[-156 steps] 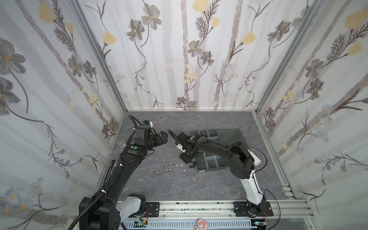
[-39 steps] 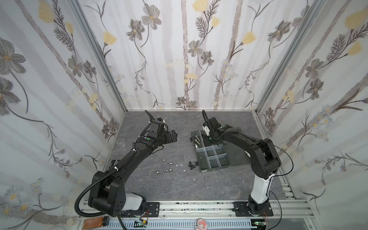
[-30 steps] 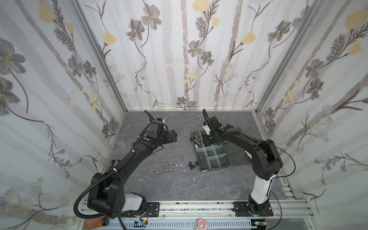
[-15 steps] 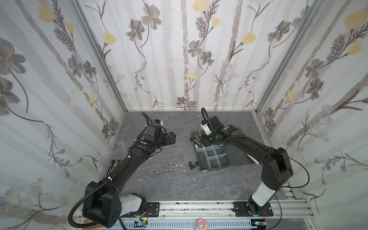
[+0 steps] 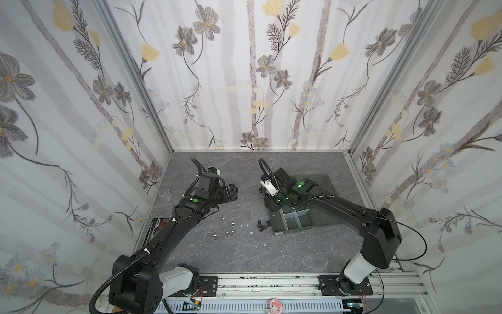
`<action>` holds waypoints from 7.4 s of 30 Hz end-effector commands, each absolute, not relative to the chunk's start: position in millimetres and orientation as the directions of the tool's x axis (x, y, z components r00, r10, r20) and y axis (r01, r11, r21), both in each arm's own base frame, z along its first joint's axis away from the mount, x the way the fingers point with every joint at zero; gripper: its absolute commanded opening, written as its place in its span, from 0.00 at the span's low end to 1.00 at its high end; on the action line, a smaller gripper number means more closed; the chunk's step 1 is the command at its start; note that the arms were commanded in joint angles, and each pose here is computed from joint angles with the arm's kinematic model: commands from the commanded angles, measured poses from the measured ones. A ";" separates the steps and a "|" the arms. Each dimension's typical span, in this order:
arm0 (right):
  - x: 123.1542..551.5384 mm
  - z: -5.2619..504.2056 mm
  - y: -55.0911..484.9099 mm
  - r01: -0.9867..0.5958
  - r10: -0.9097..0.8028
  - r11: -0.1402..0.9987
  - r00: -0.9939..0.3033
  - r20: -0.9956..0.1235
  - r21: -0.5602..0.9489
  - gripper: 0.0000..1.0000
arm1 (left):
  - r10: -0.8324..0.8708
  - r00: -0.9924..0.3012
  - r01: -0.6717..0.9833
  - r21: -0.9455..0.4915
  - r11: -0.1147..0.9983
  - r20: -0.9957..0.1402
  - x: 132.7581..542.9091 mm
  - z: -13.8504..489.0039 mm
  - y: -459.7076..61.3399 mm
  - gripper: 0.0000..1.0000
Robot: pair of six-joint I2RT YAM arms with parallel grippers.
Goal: Sort the screws and nuts into containers
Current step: Pick up the screw from the center of the table, then place the screw into the container, then pick up the screw at the center of the table.
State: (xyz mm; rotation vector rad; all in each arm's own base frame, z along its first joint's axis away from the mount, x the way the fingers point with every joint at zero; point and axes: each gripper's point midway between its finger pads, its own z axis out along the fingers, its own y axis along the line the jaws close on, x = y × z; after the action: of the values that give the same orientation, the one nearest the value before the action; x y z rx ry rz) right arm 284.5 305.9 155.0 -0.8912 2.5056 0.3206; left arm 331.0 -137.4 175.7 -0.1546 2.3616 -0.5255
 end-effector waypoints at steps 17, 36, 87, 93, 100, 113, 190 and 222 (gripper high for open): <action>240.7 107.4 353.9 -0.688 -0.579 0.713 -0.688 -0.438 0.138 0.52 | -0.468 -0.669 -0.140 -0.520 0.842 -0.578 325.9 153.4 -100.6 1.00; 237.8 44.4 351.3 -0.675 -0.623 0.733 -0.715 -0.317 0.082 0.45 | -0.520 -0.642 -0.173 -0.555 0.814 -0.563 311.6 135.5 -92.2 1.00; 252.5 38.3 357.0 -0.679 -0.643 0.734 -0.703 -0.303 0.018 0.16 | -0.515 -0.634 -0.160 -0.553 0.817 -0.577 320.5 146.2 -89.7 1.00; 258.2 56.9 359.0 -0.677 -0.632 0.735 -0.695 -0.344 0.018 0.16 | -0.492 -0.635 -0.130 -0.546 0.828 -0.596 321.1 156.1 -91.5 1.00; 268.8 77.1 352.8 -0.659 -0.601 0.751 -0.700 -0.387 0.026 0.16 | -0.466 -0.614 -0.099 -0.524 0.846 -0.637 322.8 177.9 -89.1 1.00; 316.7 110.3 304.8 -0.558 -0.469 0.827 -0.752 -0.464 0.069 0.16 | -0.419 -0.633 -0.040 -0.513 0.858 -0.651 328.7 192.8 -101.5 1.00; 354.0 209.9 202.1 -0.405 -0.066 0.865 -0.677 -0.733 0.296 0.88 | 0.268 -0.824 0.435 -0.255 0.863 -0.499 241.5 132.3 -233.7 0.83; 331.0 272.8 167.5 -0.417 0.079 0.848 -0.509 -0.857 0.326 1.00 | 0.490 -0.777 0.588 -0.175 0.790 -0.395 206.3 76.4 -274.4 0.63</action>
State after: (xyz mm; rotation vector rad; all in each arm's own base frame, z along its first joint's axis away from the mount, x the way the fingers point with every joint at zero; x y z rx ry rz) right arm 327.9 164.6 265.6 -0.2371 2.0595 0.6068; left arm 201.1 -269.6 77.2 0.8101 2.6675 -0.4405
